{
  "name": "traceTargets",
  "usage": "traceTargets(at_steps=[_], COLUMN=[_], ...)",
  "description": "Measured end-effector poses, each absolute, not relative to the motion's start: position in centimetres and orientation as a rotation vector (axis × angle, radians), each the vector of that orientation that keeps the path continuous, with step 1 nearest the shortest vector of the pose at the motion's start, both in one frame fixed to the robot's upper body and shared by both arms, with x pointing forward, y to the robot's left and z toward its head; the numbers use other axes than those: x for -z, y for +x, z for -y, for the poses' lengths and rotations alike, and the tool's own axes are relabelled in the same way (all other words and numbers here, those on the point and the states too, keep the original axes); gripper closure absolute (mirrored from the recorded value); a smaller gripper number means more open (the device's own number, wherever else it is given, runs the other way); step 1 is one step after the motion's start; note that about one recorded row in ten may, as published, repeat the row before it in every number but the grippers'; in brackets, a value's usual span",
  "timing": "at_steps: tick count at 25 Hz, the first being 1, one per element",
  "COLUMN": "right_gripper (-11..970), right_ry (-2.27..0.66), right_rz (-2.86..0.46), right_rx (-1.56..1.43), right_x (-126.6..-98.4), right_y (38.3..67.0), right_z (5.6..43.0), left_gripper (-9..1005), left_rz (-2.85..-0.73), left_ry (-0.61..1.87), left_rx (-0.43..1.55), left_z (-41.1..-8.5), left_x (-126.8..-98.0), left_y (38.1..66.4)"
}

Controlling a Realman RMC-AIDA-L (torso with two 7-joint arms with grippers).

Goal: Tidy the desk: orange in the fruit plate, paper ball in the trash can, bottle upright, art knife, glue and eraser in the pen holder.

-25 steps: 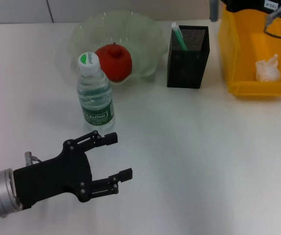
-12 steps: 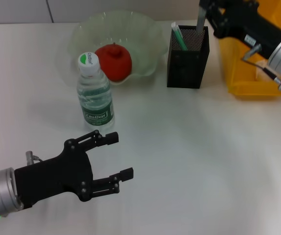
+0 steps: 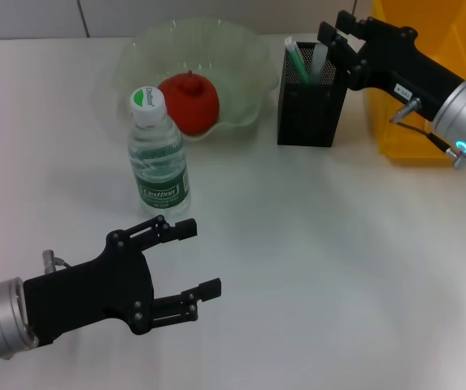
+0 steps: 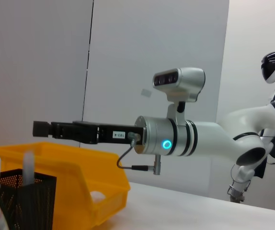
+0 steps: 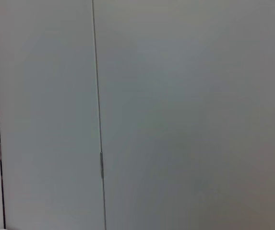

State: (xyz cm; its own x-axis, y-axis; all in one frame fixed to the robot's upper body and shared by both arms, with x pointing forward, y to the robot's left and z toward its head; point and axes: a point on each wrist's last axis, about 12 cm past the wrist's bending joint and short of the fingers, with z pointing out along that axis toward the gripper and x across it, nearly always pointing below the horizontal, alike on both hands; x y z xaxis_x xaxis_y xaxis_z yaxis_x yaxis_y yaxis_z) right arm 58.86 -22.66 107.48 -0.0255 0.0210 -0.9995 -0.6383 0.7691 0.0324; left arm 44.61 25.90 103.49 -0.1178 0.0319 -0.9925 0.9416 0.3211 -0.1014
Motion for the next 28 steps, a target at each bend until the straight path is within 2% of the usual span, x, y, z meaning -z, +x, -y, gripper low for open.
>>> traceTargets(at_steps=[6,10,16,19,24,28], right_gripper=[657,603,522,287,126,126], right_ry=[-0.501,-0.5,-0.664,-0.777,-0.859,-0.876], right_rz=[-1.437,-1.378,-1.503,-1.55,-1.56,-1.565], right_rx=[-0.638,-0.78,-0.941,-0.955,-0.945,-0.951], right_x=[-107.3,-107.8,-106.5,-105.7,-105.1,-104.9], right_y=[56.3,53.0,47.7,45.3,43.7,43.5], right_z=[24.1,26.1,29.6,30.9,31.7,31.6], left_gripper=[181,181,180,180,180,180], left_rz=[-1.442,-1.436,-1.436,-1.446,-1.465,-1.467], left_ry=[0.955,0.959,0.962,0.984,1.027,1.035], left_rx=[1.024,1.026,1.03,1.048,1.073,1.079], left_z=[-25.9,-25.9,-25.9,-25.7,-25.2,-25.0], left_x=[-103.8,-103.9,-104.1,-104.2,-104.2,-104.3], left_y=[44.7,44.7,44.8,45.2,45.8,46.0])
